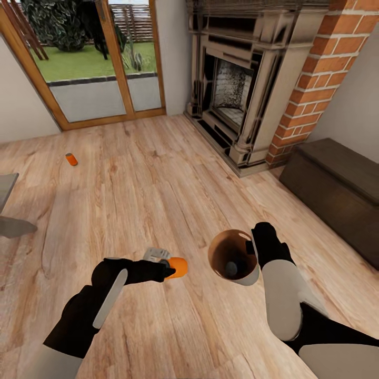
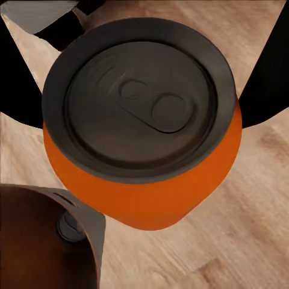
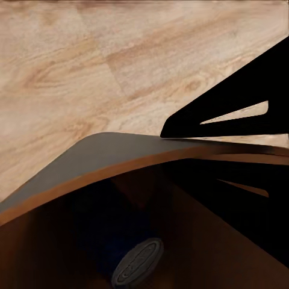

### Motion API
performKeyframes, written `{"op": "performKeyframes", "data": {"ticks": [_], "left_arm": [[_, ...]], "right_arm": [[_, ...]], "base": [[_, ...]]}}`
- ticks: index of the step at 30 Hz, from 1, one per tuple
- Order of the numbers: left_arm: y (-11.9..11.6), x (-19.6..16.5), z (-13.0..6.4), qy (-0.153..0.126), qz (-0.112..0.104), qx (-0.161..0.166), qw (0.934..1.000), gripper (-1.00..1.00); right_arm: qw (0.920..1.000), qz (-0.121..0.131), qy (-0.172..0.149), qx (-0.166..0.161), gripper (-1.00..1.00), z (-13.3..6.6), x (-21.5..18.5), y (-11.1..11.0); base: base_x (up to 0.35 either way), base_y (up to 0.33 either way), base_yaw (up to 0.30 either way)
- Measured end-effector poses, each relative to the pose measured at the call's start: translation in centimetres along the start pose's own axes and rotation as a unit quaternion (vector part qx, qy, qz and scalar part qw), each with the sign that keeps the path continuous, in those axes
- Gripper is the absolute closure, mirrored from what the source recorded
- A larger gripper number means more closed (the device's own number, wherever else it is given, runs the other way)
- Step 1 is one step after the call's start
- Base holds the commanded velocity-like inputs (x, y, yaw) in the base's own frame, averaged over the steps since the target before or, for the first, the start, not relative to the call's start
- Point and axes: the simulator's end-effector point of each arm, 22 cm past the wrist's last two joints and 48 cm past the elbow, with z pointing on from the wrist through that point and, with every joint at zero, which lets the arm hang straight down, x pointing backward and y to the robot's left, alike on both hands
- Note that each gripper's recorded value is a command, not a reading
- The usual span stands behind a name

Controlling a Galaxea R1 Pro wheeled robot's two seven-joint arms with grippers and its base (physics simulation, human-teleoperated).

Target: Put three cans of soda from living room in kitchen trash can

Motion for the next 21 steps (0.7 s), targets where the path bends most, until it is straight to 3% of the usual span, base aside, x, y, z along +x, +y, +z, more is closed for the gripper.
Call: {"op": "performKeyframes", "data": {"ticks": [5,12,21], "left_arm": [[-1.8,0.3,-1.0,0.009,-0.003,0.026,0.9996,1.00],[-3.1,-0.2,-2.2,0.013,-0.004,0.042,0.9990,1.00],[-6.0,-2.3,-4.3,-0.004,-0.009,0.081,0.9967,1.00]], "right_arm": [[0.9998,0.007,0.000,-0.020,1.00,-1.1,-0.4,1.0],[0.9999,0.003,0.001,-0.016,1.00,-2.3,-0.7,0.6],[0.9998,0.000,0.001,-0.018,1.00,-3.8,-1.1,0.5]], "base": [[0.000,0.000,0.000],[0.000,0.000,0.000],[0.000,0.000,0.000]]}}
